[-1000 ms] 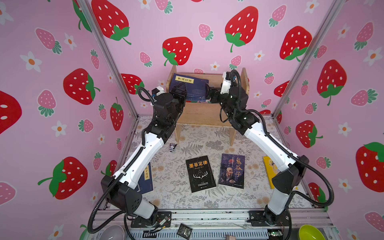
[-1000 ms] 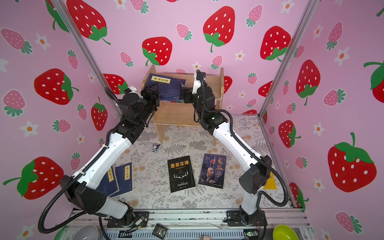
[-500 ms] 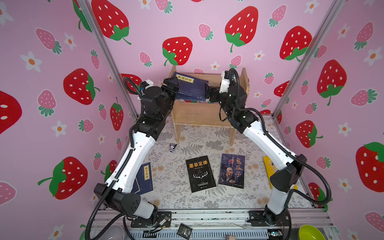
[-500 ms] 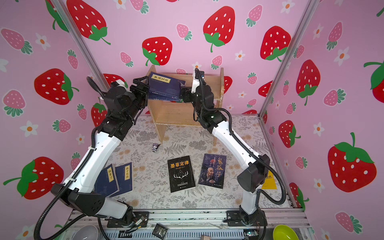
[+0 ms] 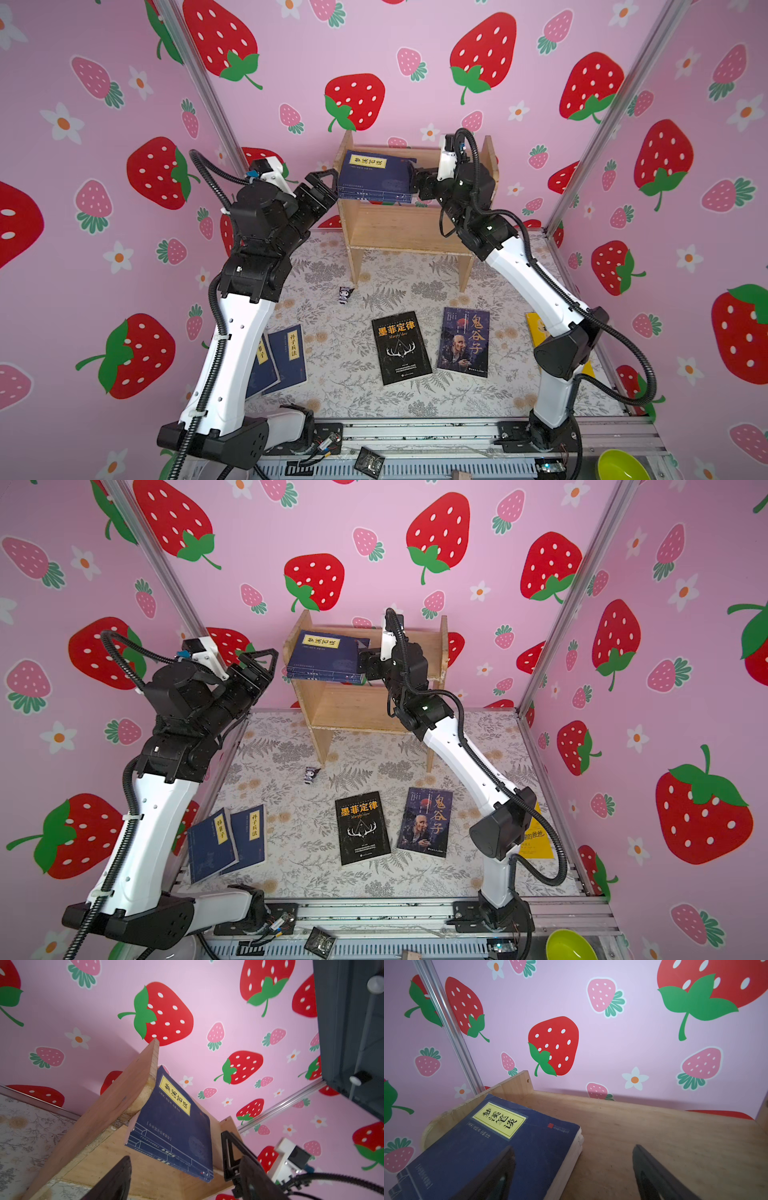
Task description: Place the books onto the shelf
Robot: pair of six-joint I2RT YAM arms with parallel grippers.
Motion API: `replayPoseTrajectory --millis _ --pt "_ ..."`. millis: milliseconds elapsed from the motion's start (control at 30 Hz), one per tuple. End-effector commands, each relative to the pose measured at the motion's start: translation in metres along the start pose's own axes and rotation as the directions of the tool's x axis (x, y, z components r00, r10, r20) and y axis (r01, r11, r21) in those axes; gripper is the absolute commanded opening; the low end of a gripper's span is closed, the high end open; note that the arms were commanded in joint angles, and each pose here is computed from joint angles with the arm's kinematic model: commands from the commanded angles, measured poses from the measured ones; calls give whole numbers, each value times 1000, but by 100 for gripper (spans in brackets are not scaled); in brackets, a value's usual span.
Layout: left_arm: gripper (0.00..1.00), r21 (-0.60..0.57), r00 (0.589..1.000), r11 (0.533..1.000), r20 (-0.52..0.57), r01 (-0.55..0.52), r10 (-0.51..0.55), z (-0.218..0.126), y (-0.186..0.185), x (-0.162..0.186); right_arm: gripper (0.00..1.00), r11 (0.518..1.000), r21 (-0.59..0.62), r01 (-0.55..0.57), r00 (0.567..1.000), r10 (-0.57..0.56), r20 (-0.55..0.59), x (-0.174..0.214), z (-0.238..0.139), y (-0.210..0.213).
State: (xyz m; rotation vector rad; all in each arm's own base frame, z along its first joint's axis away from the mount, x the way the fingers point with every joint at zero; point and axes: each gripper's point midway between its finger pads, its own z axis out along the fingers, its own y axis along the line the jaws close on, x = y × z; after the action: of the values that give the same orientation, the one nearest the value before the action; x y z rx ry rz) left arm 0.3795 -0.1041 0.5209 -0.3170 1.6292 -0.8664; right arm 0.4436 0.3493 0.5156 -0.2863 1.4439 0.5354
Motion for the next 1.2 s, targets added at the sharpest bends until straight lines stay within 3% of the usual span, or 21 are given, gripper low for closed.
replayPoseTrajectory --millis 0,100,167,267,533,1167 --pt "79 71 944 956 -157 -284 291 8 2 32 91 994 -101 51 998 -47 37 -31 -12 4" --pt "78 24 903 910 -118 -414 413 11 24 33 91 980 -197 -16 1000 15 -4 -34 -17 -2" --pt "79 63 865 874 -122 -483 487 12 26 37 91 957 -284 -55 998 44 -44 -30 -21 2" --pt "78 83 842 851 -123 -519 526 17 28 36 92 929 -364 -62 996 37 -76 -23 -27 16" --pt "79 165 907 909 -116 -384 404 42 21 15 89 933 -313 -177 980 139 -139 -7 -24 12" --pt "82 202 947 948 -161 -244 278 50 10 -1 80 928 -247 -278 951 229 -209 21 -16 29"
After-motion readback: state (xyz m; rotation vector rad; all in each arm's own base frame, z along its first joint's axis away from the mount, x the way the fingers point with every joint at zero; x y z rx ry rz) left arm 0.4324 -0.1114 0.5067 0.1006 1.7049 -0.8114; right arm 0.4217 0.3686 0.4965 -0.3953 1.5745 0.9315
